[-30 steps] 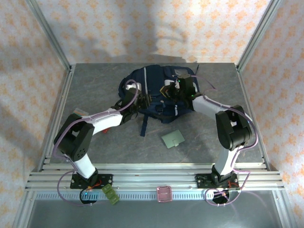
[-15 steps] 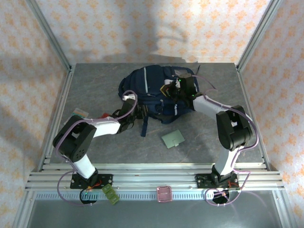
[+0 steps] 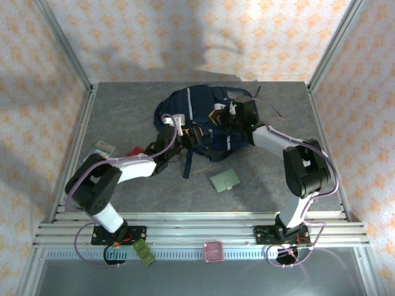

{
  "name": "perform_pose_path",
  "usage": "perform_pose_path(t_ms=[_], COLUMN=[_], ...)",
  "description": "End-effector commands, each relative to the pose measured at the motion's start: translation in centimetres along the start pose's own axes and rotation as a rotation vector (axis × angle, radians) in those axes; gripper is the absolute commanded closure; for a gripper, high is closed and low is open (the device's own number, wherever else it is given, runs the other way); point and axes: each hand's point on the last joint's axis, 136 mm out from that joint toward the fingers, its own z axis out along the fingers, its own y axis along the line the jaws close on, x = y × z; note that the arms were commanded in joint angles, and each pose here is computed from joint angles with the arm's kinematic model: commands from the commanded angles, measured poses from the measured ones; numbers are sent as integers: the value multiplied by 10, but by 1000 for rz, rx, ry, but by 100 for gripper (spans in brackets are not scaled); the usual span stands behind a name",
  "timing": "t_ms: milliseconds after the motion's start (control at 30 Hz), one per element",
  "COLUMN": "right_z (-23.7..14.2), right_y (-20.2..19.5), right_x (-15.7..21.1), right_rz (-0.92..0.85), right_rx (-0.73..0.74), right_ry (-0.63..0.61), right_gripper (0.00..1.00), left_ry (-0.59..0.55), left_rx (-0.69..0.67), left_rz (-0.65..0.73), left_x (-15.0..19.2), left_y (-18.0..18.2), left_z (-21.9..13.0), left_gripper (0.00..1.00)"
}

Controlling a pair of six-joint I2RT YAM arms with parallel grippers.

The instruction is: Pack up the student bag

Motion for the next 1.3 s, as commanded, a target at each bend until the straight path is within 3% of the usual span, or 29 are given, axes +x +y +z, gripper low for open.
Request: perform_pose_path(t_ms=[0, 267, 500, 600, 733, 900, 1167, 1267], right_z=[-38, -43, -40, -40, -41, -38, -37, -36], right_y=[100, 106, 97, 95, 95, 95, 99, 100], right_x=[-14, -16, -15, -14, -15, -16, -17, -17], right_rz=[-121, -135, -130, -130, -127, -128, -136, -136], right_rx=[-286, -287, -268, -264, -258, -254, -259, -261], right_ry=[-61, -74, -77, -80, -86, -84, -84, -80], right_gripper=[100, 100, 100, 100, 100, 100, 100, 100], left_ry=[38, 83, -2, 44, 176, 200, 208, 202], left_rx=[-6, -121, -110, -147, -203, -240, -366, -375], left_rz=[-4, -1, -8, -13, -45, -80, -42, -24], left_x=[20, 31, -12, -21, -21, -28, -26, -27], left_y=[9, 31, 7, 0, -9, -13, 8, 9], left_z=[16, 15, -30, -28, -11, 1, 7, 11], left_gripper=[44, 46, 42, 35, 34, 33, 41, 50])
